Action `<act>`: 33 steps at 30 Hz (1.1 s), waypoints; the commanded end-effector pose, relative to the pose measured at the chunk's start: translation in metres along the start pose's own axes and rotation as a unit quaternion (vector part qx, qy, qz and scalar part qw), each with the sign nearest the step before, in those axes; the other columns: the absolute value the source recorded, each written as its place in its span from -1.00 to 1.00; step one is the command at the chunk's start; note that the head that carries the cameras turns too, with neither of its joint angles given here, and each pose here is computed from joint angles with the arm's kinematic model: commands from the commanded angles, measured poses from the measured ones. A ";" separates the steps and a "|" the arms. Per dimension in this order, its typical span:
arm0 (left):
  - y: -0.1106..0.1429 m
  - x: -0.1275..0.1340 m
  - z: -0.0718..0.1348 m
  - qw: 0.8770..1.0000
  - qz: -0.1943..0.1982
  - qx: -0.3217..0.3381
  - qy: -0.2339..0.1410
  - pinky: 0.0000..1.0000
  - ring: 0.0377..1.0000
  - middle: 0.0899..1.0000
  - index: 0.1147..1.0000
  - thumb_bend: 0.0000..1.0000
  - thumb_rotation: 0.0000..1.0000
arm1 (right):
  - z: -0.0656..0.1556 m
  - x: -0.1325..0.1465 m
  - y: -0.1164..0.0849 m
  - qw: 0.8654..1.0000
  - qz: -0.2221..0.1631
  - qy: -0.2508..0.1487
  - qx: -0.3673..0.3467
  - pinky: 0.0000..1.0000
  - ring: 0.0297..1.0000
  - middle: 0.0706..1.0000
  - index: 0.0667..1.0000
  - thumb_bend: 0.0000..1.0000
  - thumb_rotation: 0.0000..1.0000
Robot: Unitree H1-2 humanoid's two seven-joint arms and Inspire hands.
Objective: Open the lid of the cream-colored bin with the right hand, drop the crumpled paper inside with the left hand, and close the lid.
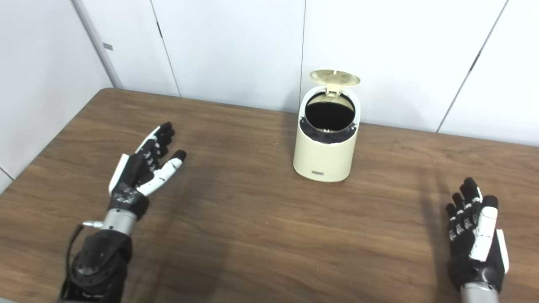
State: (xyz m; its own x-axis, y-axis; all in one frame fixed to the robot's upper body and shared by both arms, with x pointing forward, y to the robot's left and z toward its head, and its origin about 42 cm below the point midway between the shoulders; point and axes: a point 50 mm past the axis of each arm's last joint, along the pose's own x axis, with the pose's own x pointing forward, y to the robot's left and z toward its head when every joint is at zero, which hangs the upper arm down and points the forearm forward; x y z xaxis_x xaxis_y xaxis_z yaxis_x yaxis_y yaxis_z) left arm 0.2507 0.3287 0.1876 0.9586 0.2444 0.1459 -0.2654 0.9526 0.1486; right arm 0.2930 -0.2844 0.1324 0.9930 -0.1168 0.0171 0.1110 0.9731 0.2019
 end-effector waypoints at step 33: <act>0.080 0.029 0.034 0.883 -0.018 0.469 -0.002 0.68 0.84 0.79 0.72 0.97 -0.52 | 0.004 0.003 0.002 1.000 0.015 0.011 0.001 1.00 1.00 0.99 0.88 -0.14 1.00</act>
State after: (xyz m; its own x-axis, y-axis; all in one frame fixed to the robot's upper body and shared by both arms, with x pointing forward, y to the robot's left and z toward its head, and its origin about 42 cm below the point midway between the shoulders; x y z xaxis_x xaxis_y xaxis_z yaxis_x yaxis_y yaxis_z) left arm 0.2529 0.4026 0.2243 0.9692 0.2249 0.1004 -0.1936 0.4440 0.8749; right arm 0.2937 -0.2856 0.1316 0.9945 -0.1040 -0.0095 0.1038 0.9739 0.2017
